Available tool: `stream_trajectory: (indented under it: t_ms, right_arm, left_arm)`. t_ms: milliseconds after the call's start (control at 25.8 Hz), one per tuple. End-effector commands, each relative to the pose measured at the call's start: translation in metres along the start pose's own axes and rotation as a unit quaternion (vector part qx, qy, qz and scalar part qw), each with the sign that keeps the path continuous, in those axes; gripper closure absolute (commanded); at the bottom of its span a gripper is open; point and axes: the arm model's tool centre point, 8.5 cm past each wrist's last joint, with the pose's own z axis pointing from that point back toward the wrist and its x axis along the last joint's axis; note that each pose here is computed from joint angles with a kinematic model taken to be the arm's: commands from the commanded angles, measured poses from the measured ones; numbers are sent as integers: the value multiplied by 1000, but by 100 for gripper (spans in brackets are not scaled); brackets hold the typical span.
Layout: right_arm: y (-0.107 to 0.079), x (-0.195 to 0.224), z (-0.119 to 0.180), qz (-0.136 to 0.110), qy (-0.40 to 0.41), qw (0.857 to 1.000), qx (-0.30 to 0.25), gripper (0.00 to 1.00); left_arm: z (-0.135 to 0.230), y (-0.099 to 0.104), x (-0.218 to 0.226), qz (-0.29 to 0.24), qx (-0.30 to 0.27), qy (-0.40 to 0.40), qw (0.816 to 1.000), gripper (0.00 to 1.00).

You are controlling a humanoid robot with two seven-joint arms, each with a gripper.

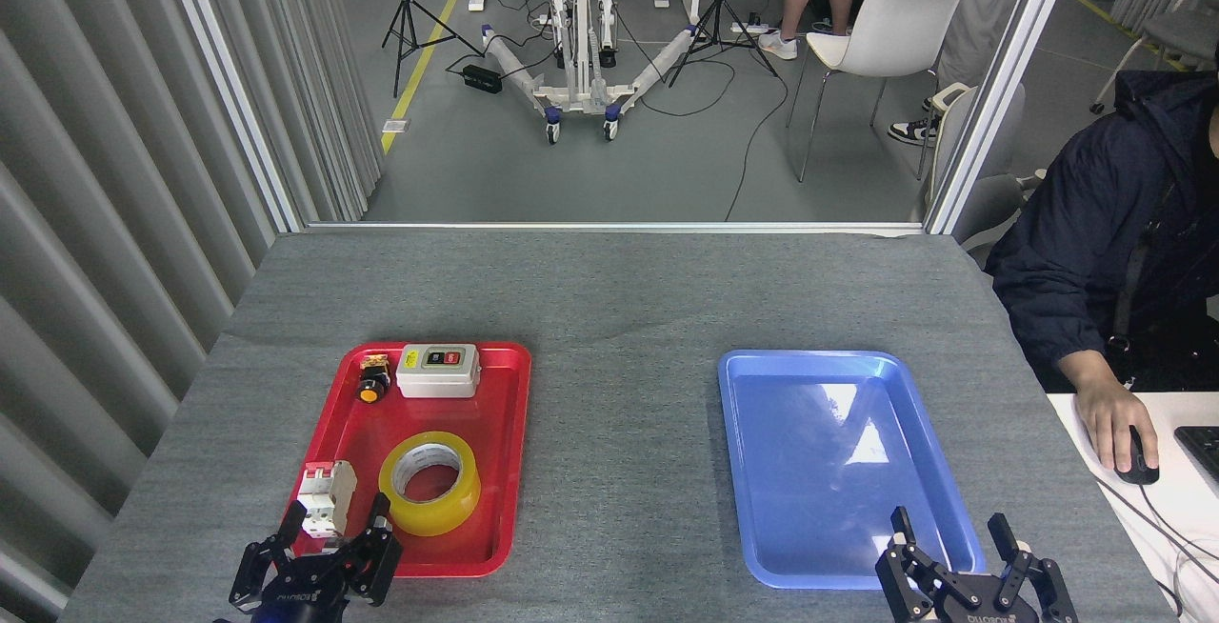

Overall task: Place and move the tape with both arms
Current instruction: 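Move the left gripper toward the yellow tape roll in the red tray, then lower the left gripper into the tape roll's center hole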

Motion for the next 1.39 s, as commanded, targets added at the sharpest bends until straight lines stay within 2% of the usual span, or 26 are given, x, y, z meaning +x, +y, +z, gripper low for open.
stream_trajectory:
  t_ms: [0,465,775,1046,1240,1356]
  right_arm:
    - [0,1,1,-5,2,1000,-21,0]
    - [-2,5,-3,-7,-5,1000,-24,0]
    - [0,4,-2,5,-7,1000,-19,0]
    - [3,3,-2,9,-8,1000,-15,0]
    - [2,3,-4,8,-6,1000,-16,0]
    - [2,2,-3,8,-5,1000,-16,0]
  left_arm:
    - [-1,0,0,0,-1,0,1000,0]
    - [-4,3,0,-5,1,2,1000,0]
    - [-34,24,-6,-13,16,31,999,0]
    - [-48,36,-26,-42,-14,44,998,0]
    - [-47,33,-22,-44,-26,33,998,0]
    - [-47,25,-11,-46,-69,11,997,0]
